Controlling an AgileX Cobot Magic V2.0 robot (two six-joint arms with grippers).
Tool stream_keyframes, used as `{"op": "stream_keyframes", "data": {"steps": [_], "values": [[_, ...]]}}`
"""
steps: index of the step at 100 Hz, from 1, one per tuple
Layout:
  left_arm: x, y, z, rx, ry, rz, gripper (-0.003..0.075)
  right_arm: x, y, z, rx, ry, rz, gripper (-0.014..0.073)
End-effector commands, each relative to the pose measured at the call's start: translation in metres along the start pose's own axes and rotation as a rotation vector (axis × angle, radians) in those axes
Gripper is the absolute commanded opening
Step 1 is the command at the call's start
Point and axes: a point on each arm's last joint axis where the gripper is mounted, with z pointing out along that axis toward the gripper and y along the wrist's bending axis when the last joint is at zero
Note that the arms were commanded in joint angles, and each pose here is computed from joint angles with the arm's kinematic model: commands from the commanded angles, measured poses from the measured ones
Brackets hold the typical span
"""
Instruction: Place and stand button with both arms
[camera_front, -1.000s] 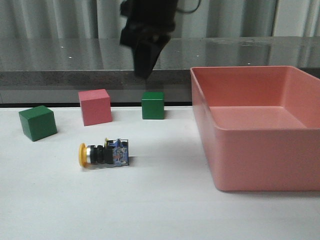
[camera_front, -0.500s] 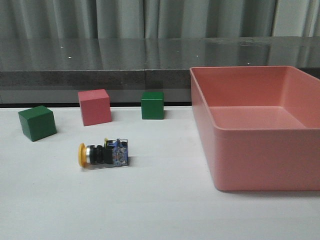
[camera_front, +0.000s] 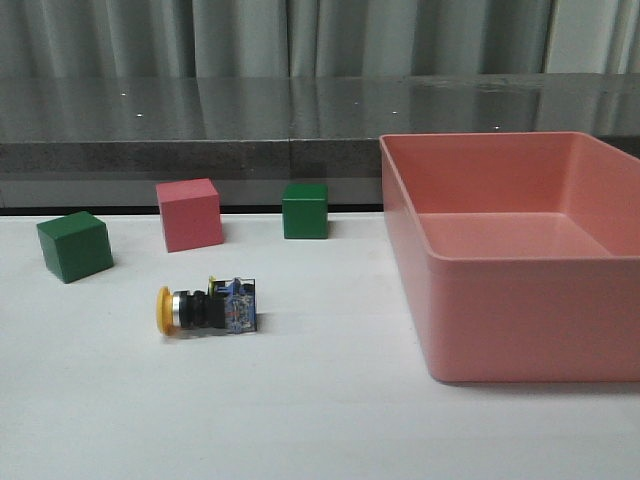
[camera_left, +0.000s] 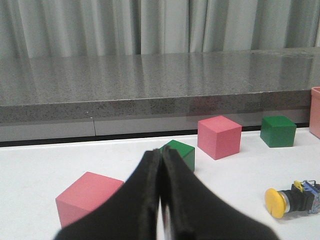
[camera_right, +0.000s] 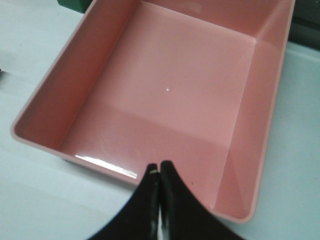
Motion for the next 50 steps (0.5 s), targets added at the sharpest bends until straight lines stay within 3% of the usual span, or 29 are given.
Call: {"op": "stream_keyframes", "data": {"steps": [1, 35, 44, 50], "values": [[0.005, -0.002, -0.001, 0.022, -0.077, -0.007, -0.0020, 0.007, 0.000, -0.015, 0.026, -0.157, 0.007, -0.0062], [0.004, -0.002, -0.001, 0.024, -0.094, -0.015, -0.0020, 0.057, 0.007, -0.057, 0.053, -0.404, 0.027, -0.0062], [0.001, -0.002, -0.001, 0.029, -0.110, -0.205, -0.0020, 0.065, 0.008, -0.064, 0.058, -0.420, 0.021, -0.0062], [-0.002, -0.001, -0.002, 0.030, -0.119, -0.254, -0.0020, 0.069, 0.008, -0.065, 0.061, -0.416, 0.017, -0.0062]]}}
